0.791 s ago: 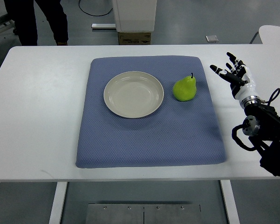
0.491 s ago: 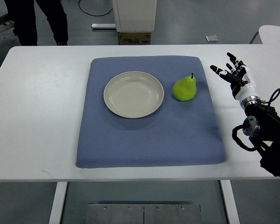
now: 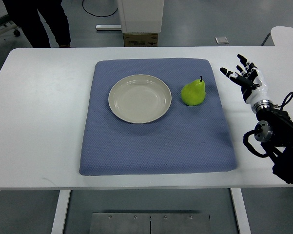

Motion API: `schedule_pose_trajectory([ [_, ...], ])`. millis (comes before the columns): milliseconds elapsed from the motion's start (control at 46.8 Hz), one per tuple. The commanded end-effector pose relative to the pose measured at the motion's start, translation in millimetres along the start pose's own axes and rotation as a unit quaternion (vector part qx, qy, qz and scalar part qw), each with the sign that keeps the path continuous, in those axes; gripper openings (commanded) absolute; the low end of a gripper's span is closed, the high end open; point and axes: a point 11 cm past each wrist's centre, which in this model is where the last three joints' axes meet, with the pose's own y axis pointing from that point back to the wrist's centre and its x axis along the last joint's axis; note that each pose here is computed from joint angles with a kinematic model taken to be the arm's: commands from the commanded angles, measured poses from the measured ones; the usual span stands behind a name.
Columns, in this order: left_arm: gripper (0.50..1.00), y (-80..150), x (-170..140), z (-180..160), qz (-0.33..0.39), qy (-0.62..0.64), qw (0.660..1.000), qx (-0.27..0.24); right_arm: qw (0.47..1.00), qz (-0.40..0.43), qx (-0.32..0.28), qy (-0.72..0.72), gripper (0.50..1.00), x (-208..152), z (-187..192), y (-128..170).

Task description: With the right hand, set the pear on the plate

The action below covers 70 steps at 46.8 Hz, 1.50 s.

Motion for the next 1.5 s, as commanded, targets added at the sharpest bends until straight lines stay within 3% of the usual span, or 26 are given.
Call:
schedule_pose_trajectory([
  [0,1.000,0.0,0.0,0.0,0.000,0.000,1.000,0.000,1.000,-0.001,0.001,0.000,1.000,-0.3,-1.6,-0.7],
  [1047,1.000,0.0,0.2,0.1,0.001,0.000,1.000,-0.001,1.000,-0.006,0.021,0.007,1.000,-0.6,-1.2,2.6],
  [1474,1.000,0.0,0.0,0.0,0.000,0.000,1.000,0.000,0.996,-0.068,0.038,0.043,1.000,0.5,-3.5,9.2],
])
